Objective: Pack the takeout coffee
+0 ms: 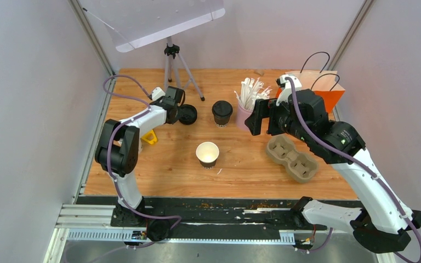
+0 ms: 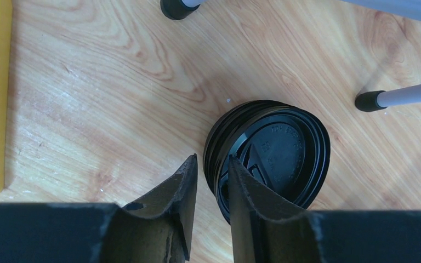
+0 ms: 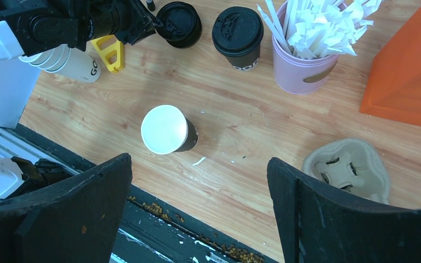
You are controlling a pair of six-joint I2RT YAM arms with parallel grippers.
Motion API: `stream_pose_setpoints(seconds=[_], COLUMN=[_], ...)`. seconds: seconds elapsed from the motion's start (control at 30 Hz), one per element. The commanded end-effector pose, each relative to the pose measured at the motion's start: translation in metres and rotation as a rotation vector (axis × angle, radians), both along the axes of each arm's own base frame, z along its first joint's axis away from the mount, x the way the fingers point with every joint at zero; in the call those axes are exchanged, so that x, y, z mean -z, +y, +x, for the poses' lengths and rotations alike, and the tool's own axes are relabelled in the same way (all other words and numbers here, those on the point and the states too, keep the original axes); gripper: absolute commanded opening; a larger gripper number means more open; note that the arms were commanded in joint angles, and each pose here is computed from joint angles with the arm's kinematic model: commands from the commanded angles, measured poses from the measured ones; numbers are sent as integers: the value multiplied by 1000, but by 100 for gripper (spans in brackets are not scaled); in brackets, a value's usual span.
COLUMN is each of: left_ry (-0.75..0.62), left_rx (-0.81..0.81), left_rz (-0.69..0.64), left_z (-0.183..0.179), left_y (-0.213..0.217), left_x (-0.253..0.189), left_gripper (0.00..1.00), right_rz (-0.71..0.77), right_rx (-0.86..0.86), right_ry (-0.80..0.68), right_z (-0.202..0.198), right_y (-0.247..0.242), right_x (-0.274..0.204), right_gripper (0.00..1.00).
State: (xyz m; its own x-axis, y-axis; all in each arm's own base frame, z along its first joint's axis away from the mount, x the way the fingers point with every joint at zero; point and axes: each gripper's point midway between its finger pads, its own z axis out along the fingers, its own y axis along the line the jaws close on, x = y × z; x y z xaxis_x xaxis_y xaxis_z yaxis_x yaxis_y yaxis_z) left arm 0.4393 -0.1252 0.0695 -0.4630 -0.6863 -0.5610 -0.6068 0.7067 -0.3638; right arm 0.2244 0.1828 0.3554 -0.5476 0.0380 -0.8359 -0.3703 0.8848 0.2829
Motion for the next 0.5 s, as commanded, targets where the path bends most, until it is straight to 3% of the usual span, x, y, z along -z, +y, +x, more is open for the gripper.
stream_pose_setpoints(seconds=[0.0,0.17,0.47], left_ry=[-64,-62,-85], left_rx=[13,26,40], left_rz=[3,16,33], left_z=[19,18,14], left_y=[-2,-1,3], left_x=[-16,-19,-39], left_gripper=[32,20,11], right_rz=[38,37,30], right_rx=[36,35,16], right_ry=[-33,-41,-45], right_z=[-3,-3,-2], right_y=[-8,-9,-6], right_x=[-16,-17,-15], right_gripper=[93,93,93])
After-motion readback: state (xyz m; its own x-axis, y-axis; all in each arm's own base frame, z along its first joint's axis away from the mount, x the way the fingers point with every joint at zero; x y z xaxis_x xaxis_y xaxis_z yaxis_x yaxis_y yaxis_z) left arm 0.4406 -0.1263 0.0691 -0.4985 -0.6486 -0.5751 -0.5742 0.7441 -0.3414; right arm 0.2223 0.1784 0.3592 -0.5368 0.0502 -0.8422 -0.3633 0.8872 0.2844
